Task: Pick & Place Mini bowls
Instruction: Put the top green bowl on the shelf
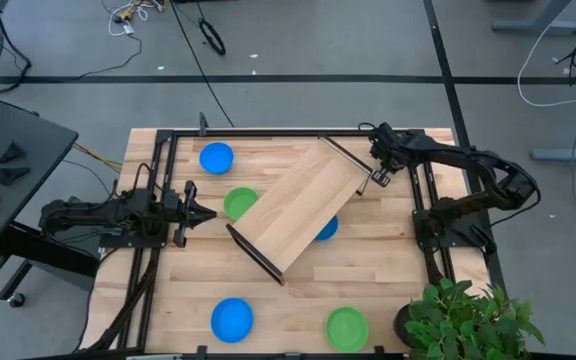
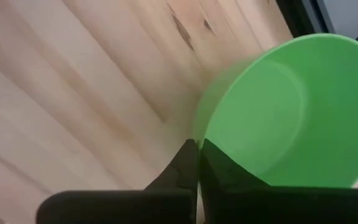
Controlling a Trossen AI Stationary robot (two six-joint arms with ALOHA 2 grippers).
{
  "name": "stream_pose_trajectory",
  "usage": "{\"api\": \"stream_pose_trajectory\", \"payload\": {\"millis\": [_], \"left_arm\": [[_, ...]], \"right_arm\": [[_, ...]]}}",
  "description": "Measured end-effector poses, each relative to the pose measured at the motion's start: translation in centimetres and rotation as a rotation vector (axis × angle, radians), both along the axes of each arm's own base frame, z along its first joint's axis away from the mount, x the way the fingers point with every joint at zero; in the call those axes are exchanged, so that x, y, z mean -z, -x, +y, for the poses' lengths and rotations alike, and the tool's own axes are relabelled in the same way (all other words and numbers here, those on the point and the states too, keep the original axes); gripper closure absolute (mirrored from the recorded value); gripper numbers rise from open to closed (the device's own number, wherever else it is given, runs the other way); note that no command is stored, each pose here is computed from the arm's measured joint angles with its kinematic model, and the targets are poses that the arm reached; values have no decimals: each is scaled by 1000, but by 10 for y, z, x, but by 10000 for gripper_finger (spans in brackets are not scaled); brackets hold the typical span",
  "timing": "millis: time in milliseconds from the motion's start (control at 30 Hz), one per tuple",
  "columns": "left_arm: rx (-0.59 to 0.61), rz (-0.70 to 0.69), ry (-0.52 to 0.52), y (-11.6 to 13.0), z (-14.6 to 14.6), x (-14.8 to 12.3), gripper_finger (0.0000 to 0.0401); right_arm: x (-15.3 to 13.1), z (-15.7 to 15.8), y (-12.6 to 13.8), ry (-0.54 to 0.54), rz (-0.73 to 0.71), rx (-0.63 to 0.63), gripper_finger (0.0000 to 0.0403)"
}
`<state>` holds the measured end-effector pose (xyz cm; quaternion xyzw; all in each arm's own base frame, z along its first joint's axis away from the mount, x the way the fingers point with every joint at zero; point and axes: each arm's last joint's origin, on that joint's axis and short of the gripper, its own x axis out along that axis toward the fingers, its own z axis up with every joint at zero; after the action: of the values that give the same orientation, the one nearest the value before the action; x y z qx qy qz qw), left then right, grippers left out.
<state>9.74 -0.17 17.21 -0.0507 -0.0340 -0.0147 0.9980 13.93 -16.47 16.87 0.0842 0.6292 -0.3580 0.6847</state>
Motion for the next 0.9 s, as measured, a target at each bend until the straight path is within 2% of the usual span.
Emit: {"api": "stream_pose_trajectory", "payload": {"millis": [500, 900], "left_arm": [[0, 0, 0, 0, 0, 0, 369], [0, 0, 0, 0, 0, 0, 369]], "right_arm": [[-22, 20, 0, 58, -26, -35, 403], [-77, 25, -4, 136, -68, -37, 403]]}}
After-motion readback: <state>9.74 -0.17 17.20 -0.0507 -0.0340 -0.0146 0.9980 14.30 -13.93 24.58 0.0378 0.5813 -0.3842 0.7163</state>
